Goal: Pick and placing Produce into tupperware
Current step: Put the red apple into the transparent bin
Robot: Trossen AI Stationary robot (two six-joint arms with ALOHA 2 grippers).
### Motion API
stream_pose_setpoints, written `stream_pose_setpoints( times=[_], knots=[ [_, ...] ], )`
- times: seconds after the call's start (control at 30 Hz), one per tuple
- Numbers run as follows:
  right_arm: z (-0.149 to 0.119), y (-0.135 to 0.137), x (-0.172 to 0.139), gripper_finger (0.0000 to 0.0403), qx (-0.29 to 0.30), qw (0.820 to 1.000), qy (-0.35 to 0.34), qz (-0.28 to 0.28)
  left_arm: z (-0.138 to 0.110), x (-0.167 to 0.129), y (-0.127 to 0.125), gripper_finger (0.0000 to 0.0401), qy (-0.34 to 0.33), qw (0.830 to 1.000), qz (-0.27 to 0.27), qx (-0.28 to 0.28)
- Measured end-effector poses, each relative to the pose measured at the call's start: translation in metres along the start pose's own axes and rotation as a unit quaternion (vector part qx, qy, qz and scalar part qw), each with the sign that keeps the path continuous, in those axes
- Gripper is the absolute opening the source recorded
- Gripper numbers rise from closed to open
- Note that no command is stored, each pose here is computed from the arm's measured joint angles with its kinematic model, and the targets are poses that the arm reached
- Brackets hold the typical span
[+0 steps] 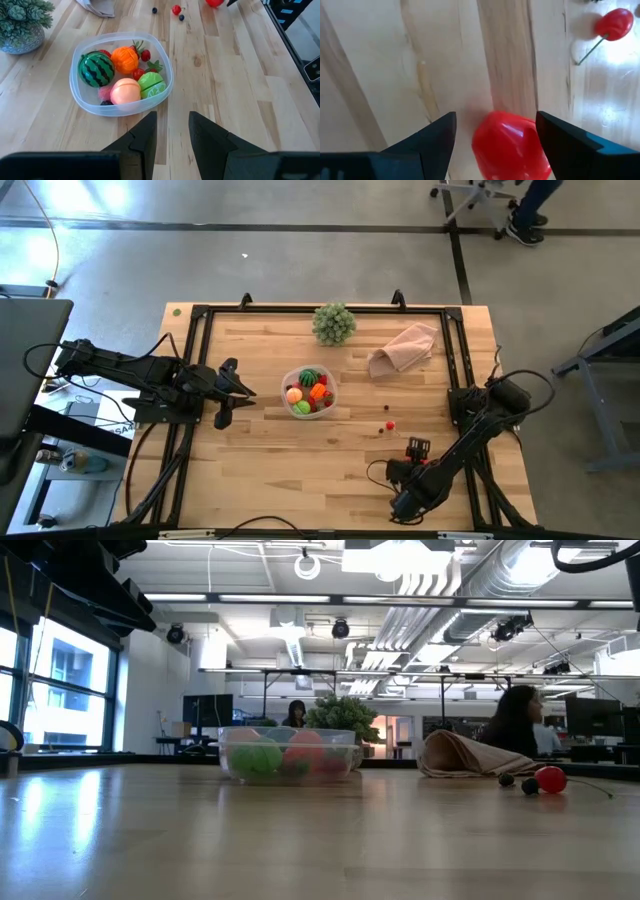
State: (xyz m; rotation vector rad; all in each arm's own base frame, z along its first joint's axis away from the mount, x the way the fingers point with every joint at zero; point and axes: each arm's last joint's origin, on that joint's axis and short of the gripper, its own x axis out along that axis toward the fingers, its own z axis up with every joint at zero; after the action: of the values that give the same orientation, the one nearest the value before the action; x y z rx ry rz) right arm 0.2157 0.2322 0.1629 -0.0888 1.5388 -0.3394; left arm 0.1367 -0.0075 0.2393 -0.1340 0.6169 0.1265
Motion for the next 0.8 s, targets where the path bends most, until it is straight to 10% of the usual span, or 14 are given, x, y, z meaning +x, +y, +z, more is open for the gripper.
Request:
stream_pose_setpoints(
  times=[0.8],
  knots=[
    [0.009,-0.024,-0.020,0.0264,0.212,0.973,-0.088,-0.023,0.000,0.000,0.000,0.0101,0.000,1.000,0.000,0.000]
  ],
)
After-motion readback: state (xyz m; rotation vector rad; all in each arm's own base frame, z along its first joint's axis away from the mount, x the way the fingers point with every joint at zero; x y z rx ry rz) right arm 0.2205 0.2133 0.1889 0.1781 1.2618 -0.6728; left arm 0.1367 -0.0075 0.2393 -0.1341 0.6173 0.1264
